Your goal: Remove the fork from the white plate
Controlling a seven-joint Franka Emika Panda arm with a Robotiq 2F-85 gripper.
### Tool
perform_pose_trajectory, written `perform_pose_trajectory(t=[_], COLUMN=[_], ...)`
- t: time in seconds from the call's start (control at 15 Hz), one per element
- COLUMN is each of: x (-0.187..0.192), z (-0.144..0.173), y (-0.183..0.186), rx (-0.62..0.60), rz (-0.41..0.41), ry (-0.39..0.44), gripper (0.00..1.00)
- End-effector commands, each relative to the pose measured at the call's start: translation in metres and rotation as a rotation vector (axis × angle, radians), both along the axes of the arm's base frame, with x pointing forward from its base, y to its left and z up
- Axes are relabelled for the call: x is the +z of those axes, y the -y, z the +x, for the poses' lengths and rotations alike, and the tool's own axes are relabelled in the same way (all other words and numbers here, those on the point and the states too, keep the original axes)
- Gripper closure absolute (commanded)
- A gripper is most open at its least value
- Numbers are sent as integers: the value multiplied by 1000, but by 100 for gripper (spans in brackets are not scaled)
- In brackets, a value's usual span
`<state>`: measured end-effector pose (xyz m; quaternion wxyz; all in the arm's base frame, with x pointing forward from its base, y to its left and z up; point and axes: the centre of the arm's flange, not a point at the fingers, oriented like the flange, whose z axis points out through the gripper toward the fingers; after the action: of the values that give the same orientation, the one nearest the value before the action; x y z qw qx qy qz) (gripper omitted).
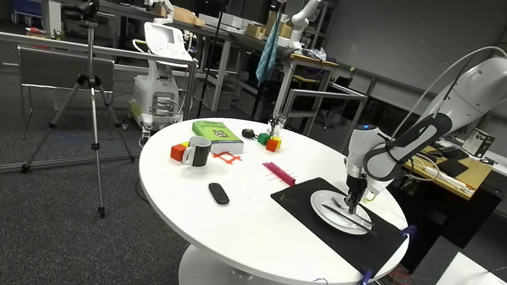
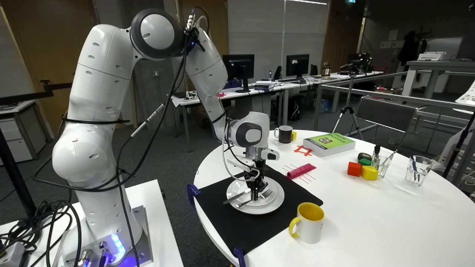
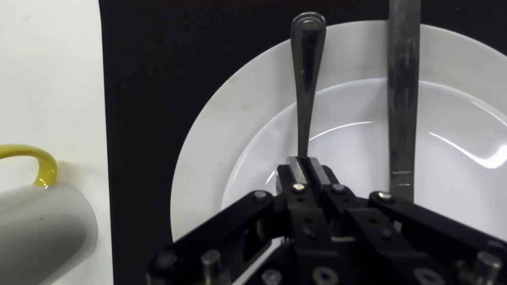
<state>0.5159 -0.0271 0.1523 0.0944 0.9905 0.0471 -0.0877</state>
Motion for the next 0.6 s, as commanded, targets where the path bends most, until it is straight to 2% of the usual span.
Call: perform_pose_trajectory(t=[0.0, 0.53], x=[12, 63], z=[2, 0], y=[0, -4], rx=[-3, 32], rz=[-25, -49], ry=[-1, 68], gripper=[99, 99])
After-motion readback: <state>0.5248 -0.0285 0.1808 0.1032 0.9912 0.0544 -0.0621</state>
